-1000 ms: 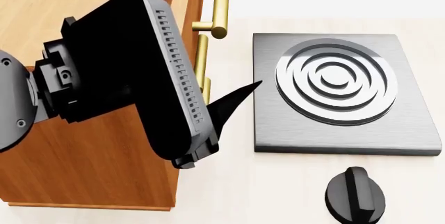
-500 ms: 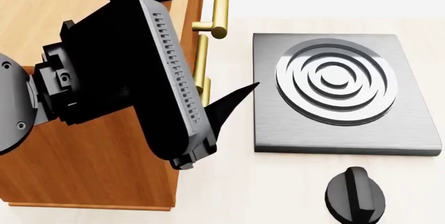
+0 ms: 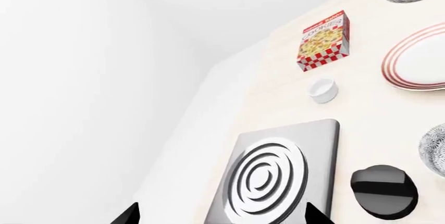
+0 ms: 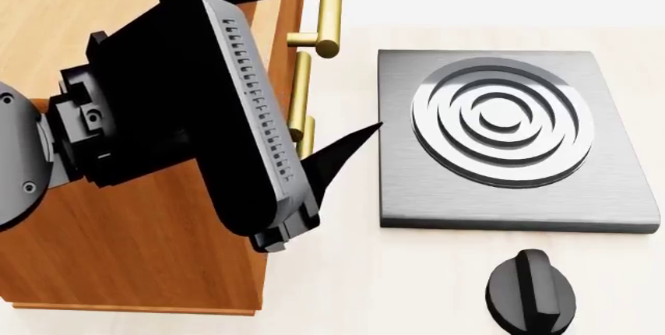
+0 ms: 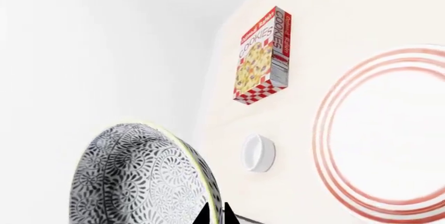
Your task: Pick the akita bowl on the wooden cabinet and place it on the plate.
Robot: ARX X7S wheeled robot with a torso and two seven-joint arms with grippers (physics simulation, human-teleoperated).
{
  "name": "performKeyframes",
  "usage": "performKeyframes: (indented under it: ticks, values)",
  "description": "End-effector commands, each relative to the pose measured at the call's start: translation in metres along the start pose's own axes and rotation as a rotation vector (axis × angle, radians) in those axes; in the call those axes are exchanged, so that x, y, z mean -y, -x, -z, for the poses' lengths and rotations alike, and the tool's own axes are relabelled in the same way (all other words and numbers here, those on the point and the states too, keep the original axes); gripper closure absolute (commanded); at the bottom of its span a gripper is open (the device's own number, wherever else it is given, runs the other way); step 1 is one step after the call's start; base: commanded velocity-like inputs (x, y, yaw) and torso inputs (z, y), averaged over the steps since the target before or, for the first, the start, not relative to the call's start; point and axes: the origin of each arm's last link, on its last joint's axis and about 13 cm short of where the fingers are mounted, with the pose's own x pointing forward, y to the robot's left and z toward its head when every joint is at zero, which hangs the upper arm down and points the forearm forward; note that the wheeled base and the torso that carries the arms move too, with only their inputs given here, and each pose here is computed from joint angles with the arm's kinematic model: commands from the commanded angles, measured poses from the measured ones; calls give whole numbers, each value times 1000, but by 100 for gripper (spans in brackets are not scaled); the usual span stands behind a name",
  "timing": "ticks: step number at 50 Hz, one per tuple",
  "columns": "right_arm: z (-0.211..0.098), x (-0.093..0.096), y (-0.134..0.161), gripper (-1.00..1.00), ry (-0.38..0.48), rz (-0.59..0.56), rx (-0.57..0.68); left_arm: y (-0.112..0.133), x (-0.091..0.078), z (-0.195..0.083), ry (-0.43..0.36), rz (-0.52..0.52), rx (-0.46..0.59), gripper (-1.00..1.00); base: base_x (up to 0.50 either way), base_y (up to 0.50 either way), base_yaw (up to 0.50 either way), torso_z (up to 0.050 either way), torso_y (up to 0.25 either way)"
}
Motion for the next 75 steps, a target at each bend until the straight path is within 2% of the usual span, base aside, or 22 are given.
performKeyframes:
  ticks: [1, 5, 32, 39, 48, 58, 67, 75]
  values:
    - [-1, 2, -11, 100, 8, 30, 13, -1, 1, 2, 4, 2, -2, -100, 0, 0, 0, 0, 0]
    - [2, 8, -18, 100, 10, 58, 0, -1, 1, 3, 7, 1, -4, -100, 0, 0, 0, 0, 0]
    - [1, 10, -43, 100, 65, 154, 13, -2, 1, 6, 14, 0, -4, -100, 0, 0, 0, 0, 0]
    - [3, 16, -50, 100, 89, 182, 13, -2, 2, 7, 19, 1, -4, -100, 0, 0, 0, 0, 0]
    - [3, 30, -58, 100, 77, 231, 8, -2, 2, 8, 19, 0, -6, -100, 0, 0, 0, 1, 0]
    - [2, 26, -62, 100, 104, 231, 11, -3, 3, 9, 22, 4, -8, -100, 0, 0, 0, 0, 1]
    - [4, 41, -69, 100, 98, 257, 6, -2, 3, 10, 22, 1, -10, -100, 0, 0, 0, 0, 0]
    - [0, 46, -71, 100, 100, 275, 17, -2, 4, 11, 24, 3, -11, -100, 0, 0, 0, 0, 0]
